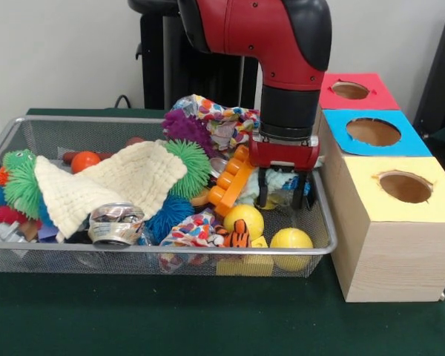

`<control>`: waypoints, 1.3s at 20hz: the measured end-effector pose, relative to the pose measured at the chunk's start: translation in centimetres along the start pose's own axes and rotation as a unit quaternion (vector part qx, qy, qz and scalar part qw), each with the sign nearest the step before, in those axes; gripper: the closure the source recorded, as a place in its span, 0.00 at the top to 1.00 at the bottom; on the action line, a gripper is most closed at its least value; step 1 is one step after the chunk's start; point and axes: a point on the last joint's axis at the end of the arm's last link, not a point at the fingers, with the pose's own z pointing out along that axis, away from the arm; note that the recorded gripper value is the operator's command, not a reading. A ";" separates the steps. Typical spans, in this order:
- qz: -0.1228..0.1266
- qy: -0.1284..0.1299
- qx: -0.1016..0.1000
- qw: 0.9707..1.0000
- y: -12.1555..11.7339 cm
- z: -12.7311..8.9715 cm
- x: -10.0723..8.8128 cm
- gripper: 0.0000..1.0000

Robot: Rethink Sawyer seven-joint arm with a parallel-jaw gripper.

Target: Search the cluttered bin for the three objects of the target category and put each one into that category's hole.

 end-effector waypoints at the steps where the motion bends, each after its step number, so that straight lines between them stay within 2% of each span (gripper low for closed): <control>1: 0.003 -0.001 0.001 1.000 0.0 -0.1 0.1 1.00; 7: 0.024 -0.002 0.008 1.000 -0.2 -0.8 0.5 1.00; 26: 0.041 0.013 0.009 0.999 0.9 -2.7 2.1 1.00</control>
